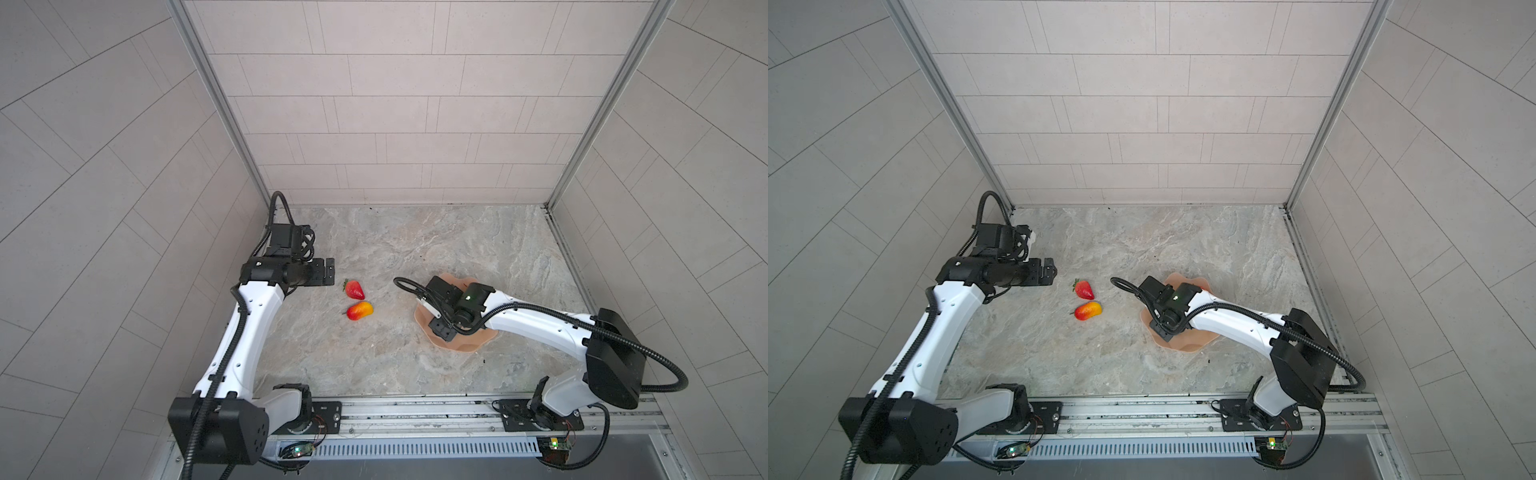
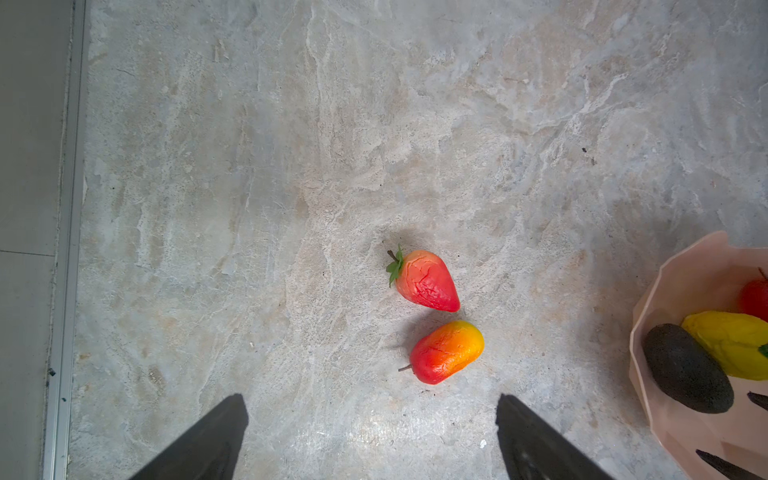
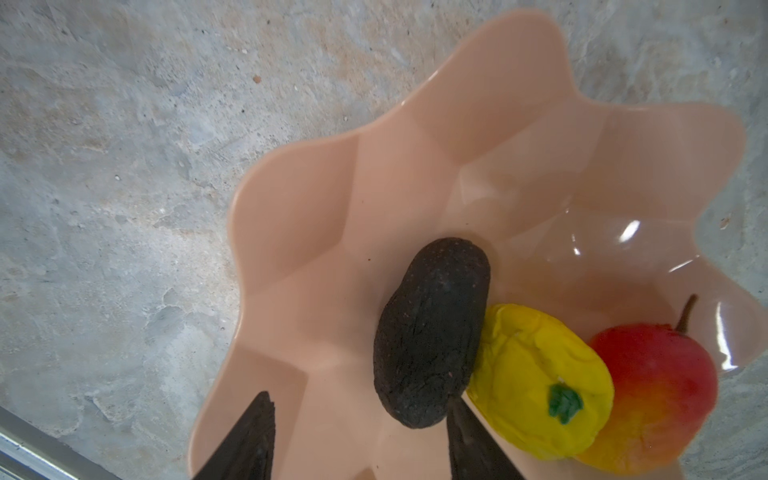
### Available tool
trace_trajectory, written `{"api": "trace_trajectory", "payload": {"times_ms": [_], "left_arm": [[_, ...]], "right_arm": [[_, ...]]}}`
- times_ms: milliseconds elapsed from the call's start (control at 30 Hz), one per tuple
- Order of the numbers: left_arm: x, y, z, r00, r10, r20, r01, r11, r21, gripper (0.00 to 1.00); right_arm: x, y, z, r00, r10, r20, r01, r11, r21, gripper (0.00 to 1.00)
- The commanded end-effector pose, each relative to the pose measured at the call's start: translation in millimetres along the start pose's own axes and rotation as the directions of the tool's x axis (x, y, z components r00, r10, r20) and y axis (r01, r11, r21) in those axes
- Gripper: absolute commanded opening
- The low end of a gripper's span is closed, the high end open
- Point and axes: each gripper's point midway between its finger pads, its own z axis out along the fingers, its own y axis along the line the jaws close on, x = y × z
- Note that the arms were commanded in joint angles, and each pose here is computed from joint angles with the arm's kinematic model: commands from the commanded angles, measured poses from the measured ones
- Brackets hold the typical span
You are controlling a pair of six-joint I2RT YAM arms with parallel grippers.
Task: Place and organize the fake fruits in the fruit bowl
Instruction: 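Place the avocado in the bowl and open the right gripper, then reach the right gripper to the remaining mango and grasp it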
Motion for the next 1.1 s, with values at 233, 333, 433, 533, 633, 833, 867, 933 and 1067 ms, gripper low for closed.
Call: {"api": "trace_trajectory", "payload": {"times_ms": [233,333,433,533,633,833,867,933,1067], "left_arm": [[-0.4,-2.1,-2.3,1.000,0.014,0.000,-0.014,1.000,0.007,1.00],[-0.2,-1.7,-2.3,1.000,0.015,-0.001,-0.015,1.000,0.005,1.00],[-0.5,-1.0,-2.9,1.000,0.016,0.002,-0.016,1.000,0.000,1.00],[-0.5,-0.1,-4.1,1.000,0.018,0.004,-0.018,1.000,-0.006,1.00],[-0.4,1.2,-4.8,1.000,0.018,0.006,-0.018,1.000,-0.014,1.00],[-0.2,2.6,-6.0,1.000,0.018,0.009,-0.018,1.000,-0.021,1.00],[-0.1,2.6,-5.7,1.000,0.019,0.008,-0.018,1.000,-0.020,1.00],[-0.5,2.3,-5.9,1.000,0.018,0.009,-0.018,1.000,-0.019,1.00],[0.1,2.4,-5.6,1.000,0.018,0.007,-0.018,1.000,-0.019,1.00]], "right_arm": [[-76.9,25.4,-48.5,0.974,-0.044,0.220,0.074,0.989,-0.129,0.90],[-107.1,43.1,-36.4,0.968,-0.072,0.240,0.109,0.984,-0.143,0.94],[-137.9,60.6,-16.0,0.964,-0.079,0.254,0.126,0.977,-0.174,0.96],[-162.4,80.0,6.7,0.959,-0.084,0.270,0.148,0.963,-0.225,0.97],[-178.8,93.1,27.7,0.960,-0.092,0.265,0.162,0.953,-0.256,0.97],[-201.4,107.4,56.6,0.960,-0.090,0.267,0.167,0.945,-0.280,0.95],[-204.1,109.5,60.3,0.960,-0.089,0.267,0.167,0.944,-0.285,0.95],[-209.4,113.3,69.2,0.962,-0.081,0.263,0.160,0.942,-0.295,0.92],[-213.9,122.4,82.3,0.965,-0.077,0.251,0.157,0.936,-0.316,0.83]]}}
